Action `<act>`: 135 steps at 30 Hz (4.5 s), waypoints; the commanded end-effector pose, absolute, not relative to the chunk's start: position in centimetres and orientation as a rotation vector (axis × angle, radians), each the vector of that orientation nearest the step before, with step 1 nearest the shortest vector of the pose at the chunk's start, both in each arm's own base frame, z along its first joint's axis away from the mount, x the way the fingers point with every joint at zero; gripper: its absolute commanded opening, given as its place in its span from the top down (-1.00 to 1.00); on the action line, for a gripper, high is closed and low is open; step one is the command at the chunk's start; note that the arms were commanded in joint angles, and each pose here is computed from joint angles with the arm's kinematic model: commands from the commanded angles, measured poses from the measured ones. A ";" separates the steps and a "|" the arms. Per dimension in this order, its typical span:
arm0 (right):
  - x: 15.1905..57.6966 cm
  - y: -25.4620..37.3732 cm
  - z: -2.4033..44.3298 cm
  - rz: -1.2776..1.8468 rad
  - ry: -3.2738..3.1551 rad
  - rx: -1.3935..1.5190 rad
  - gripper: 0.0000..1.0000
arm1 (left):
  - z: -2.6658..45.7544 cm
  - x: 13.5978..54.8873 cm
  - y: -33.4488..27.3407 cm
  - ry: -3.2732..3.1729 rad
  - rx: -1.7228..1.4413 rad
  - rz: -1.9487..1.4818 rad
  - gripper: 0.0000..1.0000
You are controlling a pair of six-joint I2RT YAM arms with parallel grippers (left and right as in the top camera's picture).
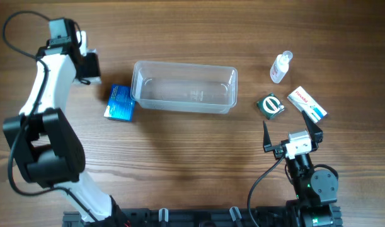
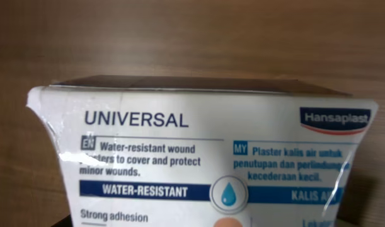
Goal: Pack container
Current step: 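Carry the Hansaplast box right and lower it into the container, then release the box and move the left gripper to the blue box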
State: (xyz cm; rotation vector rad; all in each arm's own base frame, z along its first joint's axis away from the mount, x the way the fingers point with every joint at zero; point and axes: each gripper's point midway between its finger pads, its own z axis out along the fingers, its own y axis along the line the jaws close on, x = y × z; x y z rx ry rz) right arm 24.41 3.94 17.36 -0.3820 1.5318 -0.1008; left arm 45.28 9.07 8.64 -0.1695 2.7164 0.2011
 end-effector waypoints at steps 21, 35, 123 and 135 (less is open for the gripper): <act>24.4 3.6 17.5 -0.117 1.529 -0.373 -0.99 | 18.0 41.2 -9.6 2.600 -0.025 -0.059 -0.25; 24.4 3.6 17.5 -0.117 1.529 -0.373 -0.99 | 15.4 39.9 -10.7 2.647 0.022 -0.053 -0.18; 24.4 3.6 17.4 -0.117 1.530 -0.373 -0.99 | 11.4 40.5 -10.3 2.744 -0.036 0.040 0.92; 24.4 3.6 17.4 -0.117 1.529 -0.374 -0.99 | 13.9 39.9 -4.7 2.713 -0.255 0.099 0.92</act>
